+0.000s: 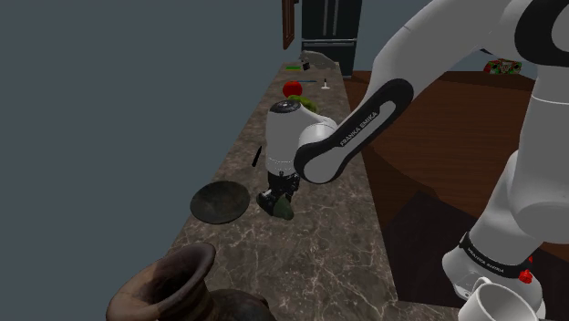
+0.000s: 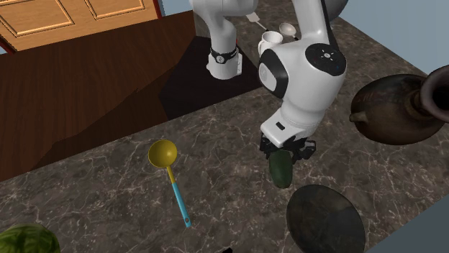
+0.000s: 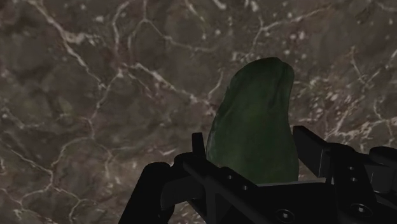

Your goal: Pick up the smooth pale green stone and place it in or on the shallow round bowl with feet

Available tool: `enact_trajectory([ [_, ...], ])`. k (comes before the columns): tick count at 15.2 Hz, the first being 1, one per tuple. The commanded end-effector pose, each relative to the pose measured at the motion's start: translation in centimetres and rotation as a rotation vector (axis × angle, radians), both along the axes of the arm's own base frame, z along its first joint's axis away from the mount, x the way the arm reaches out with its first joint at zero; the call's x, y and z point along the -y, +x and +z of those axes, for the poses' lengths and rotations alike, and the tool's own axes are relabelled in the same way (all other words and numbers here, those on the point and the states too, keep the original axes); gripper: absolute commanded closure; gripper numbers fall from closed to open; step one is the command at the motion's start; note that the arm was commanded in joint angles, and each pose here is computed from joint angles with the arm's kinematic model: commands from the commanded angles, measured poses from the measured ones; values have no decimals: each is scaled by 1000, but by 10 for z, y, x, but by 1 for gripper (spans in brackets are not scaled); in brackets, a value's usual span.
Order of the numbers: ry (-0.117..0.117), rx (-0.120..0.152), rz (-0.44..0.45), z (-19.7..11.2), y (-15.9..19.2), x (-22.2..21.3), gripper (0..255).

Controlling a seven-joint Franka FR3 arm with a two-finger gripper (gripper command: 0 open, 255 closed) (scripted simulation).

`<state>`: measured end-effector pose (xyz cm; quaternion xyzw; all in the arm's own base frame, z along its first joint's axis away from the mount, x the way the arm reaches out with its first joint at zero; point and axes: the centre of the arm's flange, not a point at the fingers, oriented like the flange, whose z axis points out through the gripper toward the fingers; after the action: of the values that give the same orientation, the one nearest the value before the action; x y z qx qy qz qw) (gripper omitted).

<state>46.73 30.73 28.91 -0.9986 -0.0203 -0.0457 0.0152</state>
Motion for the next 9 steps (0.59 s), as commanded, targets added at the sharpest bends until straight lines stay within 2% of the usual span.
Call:
enact_trajectory([
  [1,0,-1,0,0,0,0,255],
  [4,0,-1,0,-1,0,0,255],
  [9,0,-1,0,26,0,0,255],
])
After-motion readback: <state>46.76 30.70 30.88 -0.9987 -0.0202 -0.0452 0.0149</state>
